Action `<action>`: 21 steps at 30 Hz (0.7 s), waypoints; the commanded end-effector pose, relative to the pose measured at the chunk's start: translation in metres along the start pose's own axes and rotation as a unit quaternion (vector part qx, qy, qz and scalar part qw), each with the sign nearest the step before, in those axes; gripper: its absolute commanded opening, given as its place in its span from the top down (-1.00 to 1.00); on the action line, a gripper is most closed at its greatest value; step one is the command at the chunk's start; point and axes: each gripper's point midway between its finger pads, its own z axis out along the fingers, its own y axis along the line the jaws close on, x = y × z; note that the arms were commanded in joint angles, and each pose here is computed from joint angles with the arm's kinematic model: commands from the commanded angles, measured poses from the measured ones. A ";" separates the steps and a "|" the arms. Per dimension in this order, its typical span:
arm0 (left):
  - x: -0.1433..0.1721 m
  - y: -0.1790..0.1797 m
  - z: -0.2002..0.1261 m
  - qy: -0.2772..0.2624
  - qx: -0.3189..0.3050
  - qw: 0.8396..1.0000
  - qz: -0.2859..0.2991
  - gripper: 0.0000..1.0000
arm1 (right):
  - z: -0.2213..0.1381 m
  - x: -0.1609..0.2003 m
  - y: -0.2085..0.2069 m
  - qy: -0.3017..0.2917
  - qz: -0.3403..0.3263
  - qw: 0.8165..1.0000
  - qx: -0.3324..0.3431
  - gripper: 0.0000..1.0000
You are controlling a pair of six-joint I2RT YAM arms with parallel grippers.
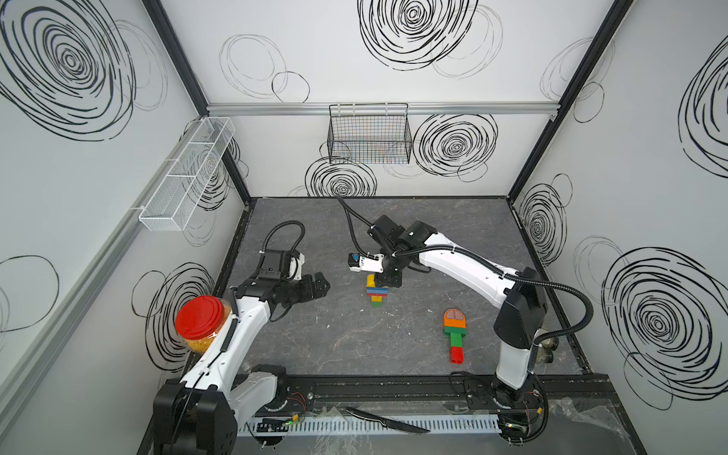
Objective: Assemble an ice cream with lego
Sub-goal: Assemble the lego brick with the lego brick.
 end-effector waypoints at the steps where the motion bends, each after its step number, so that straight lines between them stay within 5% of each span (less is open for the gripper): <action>1: -0.010 -0.006 -0.008 -0.016 0.005 1.000 0.013 -0.98 | 0.046 0.054 0.034 0.116 0.024 0.989 -0.094 1.00; 21: -0.008 -0.006 -0.006 -0.013 0.007 1.000 0.017 -0.98 | 0.049 0.048 0.037 0.115 0.028 0.986 -0.120 1.00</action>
